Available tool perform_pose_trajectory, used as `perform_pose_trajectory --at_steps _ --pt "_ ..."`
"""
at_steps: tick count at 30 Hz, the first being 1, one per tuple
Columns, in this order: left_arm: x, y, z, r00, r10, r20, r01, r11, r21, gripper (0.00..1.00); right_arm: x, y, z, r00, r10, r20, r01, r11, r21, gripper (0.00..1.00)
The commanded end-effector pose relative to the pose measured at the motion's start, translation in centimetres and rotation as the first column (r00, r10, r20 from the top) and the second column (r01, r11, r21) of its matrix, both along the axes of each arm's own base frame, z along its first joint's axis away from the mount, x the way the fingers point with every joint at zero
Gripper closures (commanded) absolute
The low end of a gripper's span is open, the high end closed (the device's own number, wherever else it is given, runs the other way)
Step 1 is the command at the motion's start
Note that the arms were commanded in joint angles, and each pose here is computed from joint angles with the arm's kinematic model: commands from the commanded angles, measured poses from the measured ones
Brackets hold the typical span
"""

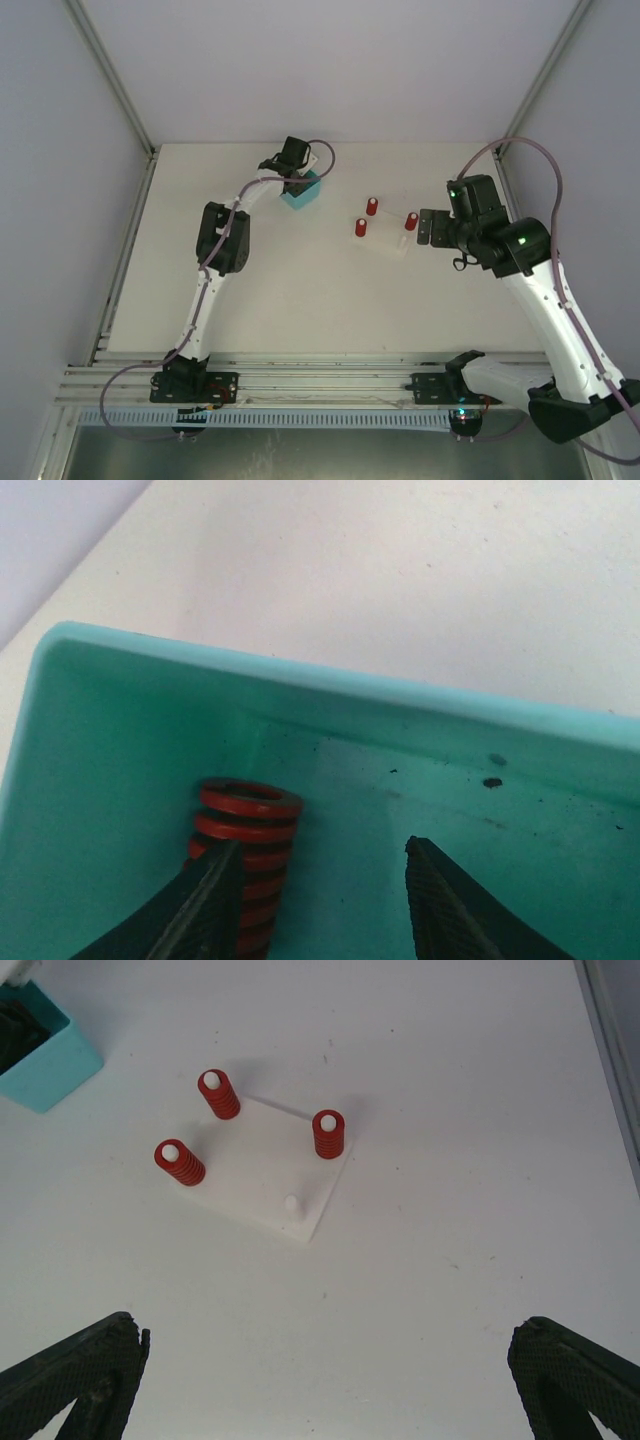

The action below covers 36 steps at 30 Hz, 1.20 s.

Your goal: Install the large spring

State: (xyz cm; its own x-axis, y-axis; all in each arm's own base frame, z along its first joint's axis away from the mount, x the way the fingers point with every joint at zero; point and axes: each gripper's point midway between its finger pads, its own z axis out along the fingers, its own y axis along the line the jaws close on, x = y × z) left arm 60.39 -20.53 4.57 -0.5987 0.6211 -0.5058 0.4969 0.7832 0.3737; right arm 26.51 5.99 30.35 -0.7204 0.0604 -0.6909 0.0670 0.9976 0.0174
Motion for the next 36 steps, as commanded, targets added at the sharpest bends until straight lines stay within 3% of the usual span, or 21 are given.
perform_pose_trajectory --at_steps 1,9,14,17,24,36 --pt "-0.2 0.5 -2.8 0.998 0.02 -0.052 -0.019 1.0 0.014 0.52 -0.6 -0.2 0.6 1.0 -0.002 -0.007 0.002 1.0 0.004 0.0" --pt "-6.4 -2.7 -2.4 0.963 -0.023 -0.268 -0.032 0.979 -0.2 0.67 -0.1 0.0 0.4 1.0 -0.012 0.0 0.012 1.0 0.019 0.0" --pt "-8.0 -3.0 -2.0 0.942 -0.031 -0.334 -0.06 0.965 -0.257 0.68 0.0 0.1 0.1 1.0 -0.007 0.006 0.007 1.0 0.022 0.0" --pt "-7.5 -3.0 -1.9 0.94 -0.024 -0.34 -0.075 0.959 -0.274 0.69 0.0 0.3 -0.3 1.0 0.0 0.001 0.0 1.0 0.024 0.0" --pt "-7.2 -2.3 -3.5 0.934 0.006 -0.357 -0.095 0.967 -0.234 0.88 -0.4 0.0 -0.2 1.0 0.0 0.013 0.0 1.0 0.017 0.0" --pt "-4.9 -2.8 3.9 0.978 0.013 -0.207 -0.092 0.923 -0.373 1.0 -1.1 -0.5 -0.2 0.999 -0.019 0.03 0.018 0.999 0.028 0.0"
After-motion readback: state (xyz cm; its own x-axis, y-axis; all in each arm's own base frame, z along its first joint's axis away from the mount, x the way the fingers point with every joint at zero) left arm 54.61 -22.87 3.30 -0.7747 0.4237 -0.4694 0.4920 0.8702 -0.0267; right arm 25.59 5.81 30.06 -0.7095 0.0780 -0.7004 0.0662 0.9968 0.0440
